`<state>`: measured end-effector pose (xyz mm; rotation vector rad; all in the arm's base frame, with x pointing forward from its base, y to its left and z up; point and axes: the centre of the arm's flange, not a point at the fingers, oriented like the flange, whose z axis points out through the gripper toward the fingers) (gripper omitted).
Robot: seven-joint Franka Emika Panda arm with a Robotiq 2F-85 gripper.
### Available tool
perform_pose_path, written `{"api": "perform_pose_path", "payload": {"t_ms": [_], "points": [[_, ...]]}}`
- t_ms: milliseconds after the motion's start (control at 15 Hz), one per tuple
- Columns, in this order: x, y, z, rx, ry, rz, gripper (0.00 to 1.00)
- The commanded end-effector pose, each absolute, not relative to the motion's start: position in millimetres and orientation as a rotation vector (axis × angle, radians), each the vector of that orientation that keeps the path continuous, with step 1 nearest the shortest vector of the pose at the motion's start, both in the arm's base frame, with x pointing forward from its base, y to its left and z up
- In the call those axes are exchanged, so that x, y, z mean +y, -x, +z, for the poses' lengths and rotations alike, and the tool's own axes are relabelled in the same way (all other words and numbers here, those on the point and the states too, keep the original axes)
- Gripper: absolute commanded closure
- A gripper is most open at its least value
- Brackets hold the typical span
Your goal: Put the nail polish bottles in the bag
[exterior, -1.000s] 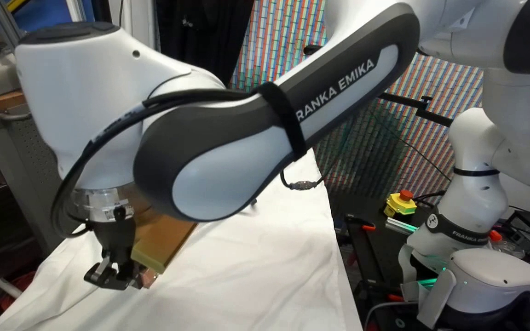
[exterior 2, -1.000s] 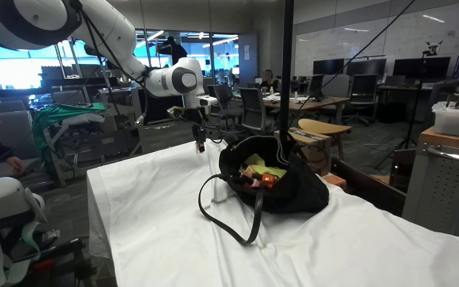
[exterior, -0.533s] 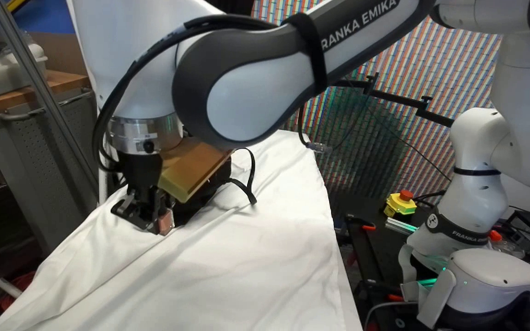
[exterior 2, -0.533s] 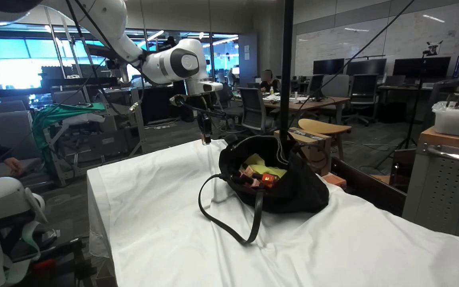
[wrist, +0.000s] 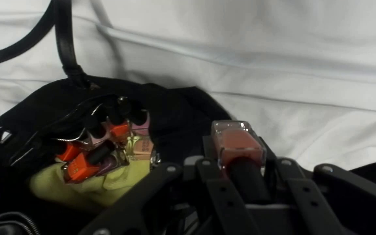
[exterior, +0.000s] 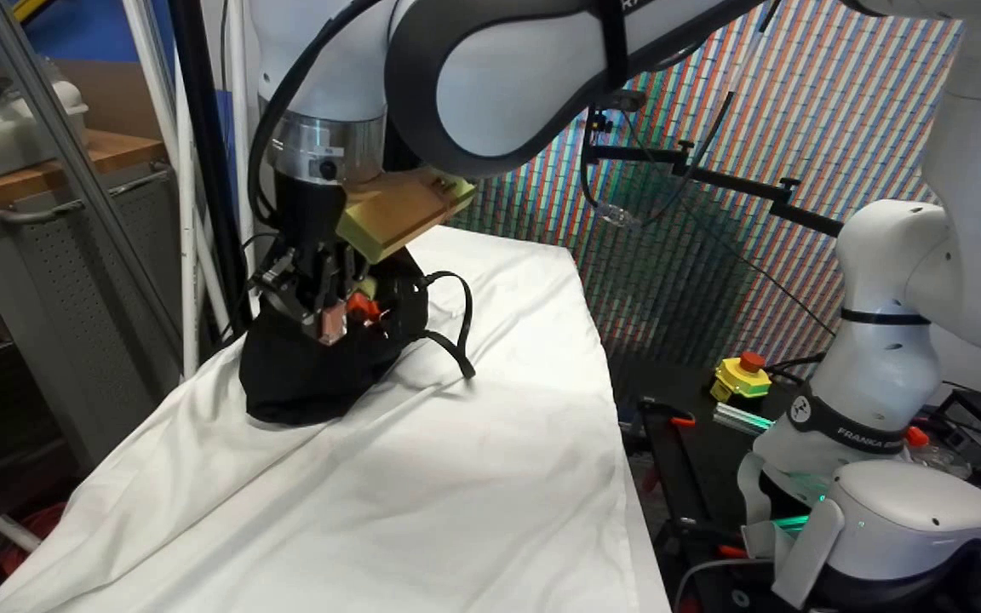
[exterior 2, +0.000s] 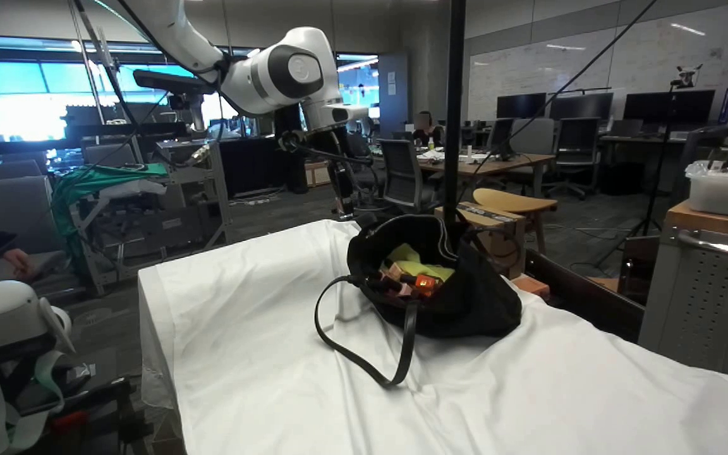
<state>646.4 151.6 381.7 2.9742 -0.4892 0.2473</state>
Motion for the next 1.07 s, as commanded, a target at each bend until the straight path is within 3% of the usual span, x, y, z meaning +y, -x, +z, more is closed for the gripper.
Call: {"api": "perform_pose_path", "payload": {"t_ms": [0,1000], "points": [[126.3,-630.2,404.0,-0.568,-2.931,0.363,0.78],[60.2,-671.0,393.1,-0.837,-2.813,0.389,0.79]]}}
